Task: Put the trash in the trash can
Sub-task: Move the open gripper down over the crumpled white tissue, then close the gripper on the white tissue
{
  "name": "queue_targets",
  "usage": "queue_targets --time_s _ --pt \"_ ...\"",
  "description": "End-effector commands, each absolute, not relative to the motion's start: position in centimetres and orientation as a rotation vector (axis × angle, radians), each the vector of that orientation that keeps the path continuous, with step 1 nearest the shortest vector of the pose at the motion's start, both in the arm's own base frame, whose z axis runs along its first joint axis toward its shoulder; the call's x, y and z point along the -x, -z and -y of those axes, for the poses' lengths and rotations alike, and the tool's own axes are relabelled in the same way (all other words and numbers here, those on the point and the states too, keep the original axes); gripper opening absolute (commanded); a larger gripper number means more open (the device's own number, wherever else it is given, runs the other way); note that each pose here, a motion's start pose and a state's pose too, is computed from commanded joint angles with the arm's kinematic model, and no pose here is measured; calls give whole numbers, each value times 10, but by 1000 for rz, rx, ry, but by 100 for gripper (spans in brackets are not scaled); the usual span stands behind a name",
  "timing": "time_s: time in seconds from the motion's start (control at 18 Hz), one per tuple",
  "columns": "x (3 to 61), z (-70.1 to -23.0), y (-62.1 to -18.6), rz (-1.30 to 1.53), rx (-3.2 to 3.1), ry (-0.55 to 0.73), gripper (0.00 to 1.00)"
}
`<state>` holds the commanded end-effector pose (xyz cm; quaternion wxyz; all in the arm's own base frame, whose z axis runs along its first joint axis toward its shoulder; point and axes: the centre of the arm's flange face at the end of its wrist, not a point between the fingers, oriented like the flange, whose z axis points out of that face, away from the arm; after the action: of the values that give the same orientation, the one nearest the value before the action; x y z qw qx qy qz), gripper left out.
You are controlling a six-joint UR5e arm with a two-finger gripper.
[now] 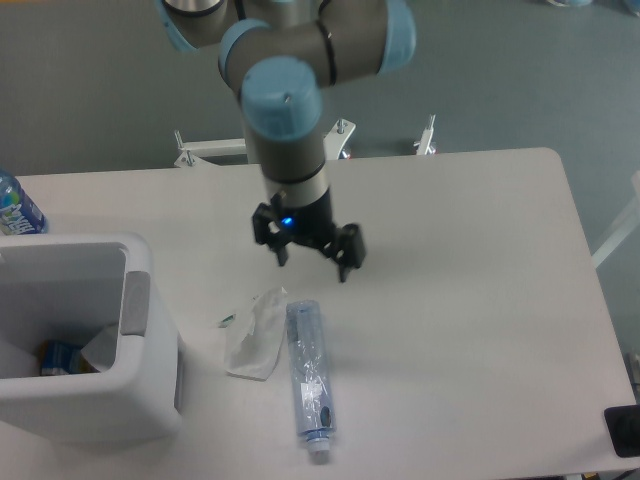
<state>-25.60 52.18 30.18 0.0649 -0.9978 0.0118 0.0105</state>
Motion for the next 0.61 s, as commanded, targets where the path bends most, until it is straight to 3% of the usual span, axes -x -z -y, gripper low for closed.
queue_targets --time_s 0.22,0.61 --pt "247 -541 -281 -66 2931 64 100" --pt "237 -556 -247 -90 2955 95 100"
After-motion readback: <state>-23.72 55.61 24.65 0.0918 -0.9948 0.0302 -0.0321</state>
